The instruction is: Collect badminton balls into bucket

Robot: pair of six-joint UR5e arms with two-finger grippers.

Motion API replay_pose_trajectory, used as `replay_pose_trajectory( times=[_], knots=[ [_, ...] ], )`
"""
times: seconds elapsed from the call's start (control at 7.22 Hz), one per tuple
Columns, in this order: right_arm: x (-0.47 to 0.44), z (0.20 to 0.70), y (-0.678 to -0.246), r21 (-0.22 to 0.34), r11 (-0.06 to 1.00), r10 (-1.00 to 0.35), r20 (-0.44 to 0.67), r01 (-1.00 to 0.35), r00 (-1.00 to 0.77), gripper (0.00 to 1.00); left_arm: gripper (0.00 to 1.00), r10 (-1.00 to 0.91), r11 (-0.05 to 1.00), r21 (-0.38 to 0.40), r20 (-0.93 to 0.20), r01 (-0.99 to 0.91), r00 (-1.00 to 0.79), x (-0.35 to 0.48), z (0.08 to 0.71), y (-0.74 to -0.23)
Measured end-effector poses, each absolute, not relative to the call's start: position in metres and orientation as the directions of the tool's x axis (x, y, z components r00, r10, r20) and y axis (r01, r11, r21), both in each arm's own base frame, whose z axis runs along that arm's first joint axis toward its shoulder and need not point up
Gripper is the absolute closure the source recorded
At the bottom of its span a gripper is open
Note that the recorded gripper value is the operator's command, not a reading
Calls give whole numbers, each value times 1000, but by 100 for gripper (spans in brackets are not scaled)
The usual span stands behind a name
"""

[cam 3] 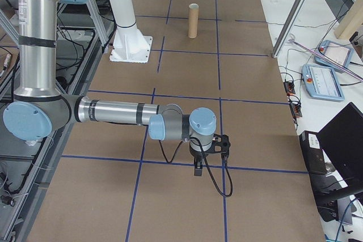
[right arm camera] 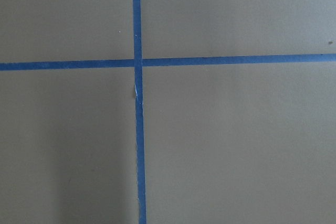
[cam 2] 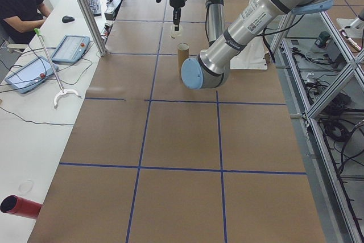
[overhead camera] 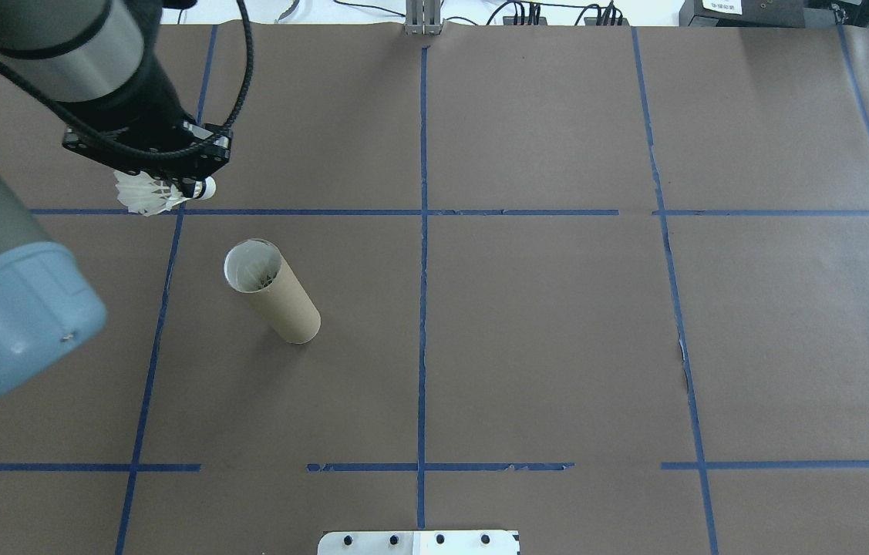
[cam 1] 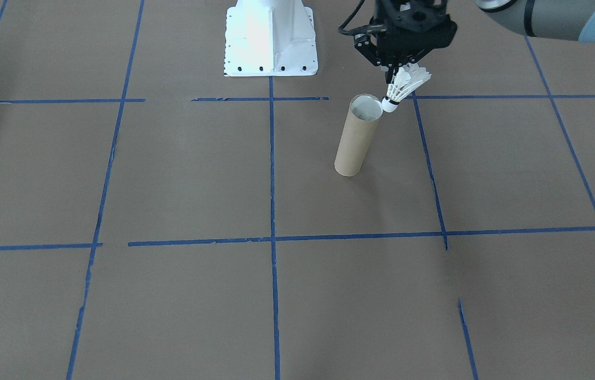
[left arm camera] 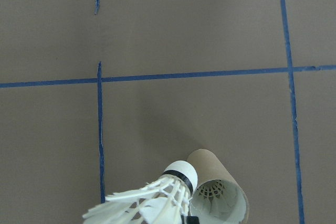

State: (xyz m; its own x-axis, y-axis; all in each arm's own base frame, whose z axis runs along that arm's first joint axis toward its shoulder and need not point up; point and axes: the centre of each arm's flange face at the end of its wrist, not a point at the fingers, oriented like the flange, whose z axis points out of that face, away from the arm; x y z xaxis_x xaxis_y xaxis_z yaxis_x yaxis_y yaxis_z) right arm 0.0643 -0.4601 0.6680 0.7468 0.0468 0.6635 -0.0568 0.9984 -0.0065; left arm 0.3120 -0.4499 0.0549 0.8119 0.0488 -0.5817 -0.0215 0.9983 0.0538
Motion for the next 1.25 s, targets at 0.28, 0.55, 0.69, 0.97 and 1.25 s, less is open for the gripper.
replay_pose_trajectory(
  times=[0.28,0.55,0.69,0.97,1.25],
  knots=[
    [64,668,-460,-7,998,47,663,-57,747,0,100,37,999,-1,-506,-43,862,350,39,-466],
    [64,668,-460,-7,998,47,663,-57,747,0,100,20,997,-54,-451,-50,892,372,44,-480],
    [64,668,-460,-7,998,47,663,-57,747,0,100,17,996,-73,-434,-53,901,378,50,-481],
    [64,668,-460,-6,998,47,663,-57,747,0,100,6,993,-102,-408,-52,913,381,61,-482],
    [64,668,-460,-7,998,47,663,-57,747,0,100,24,990,-120,-341,-68,940,375,58,-471]
  ],
)
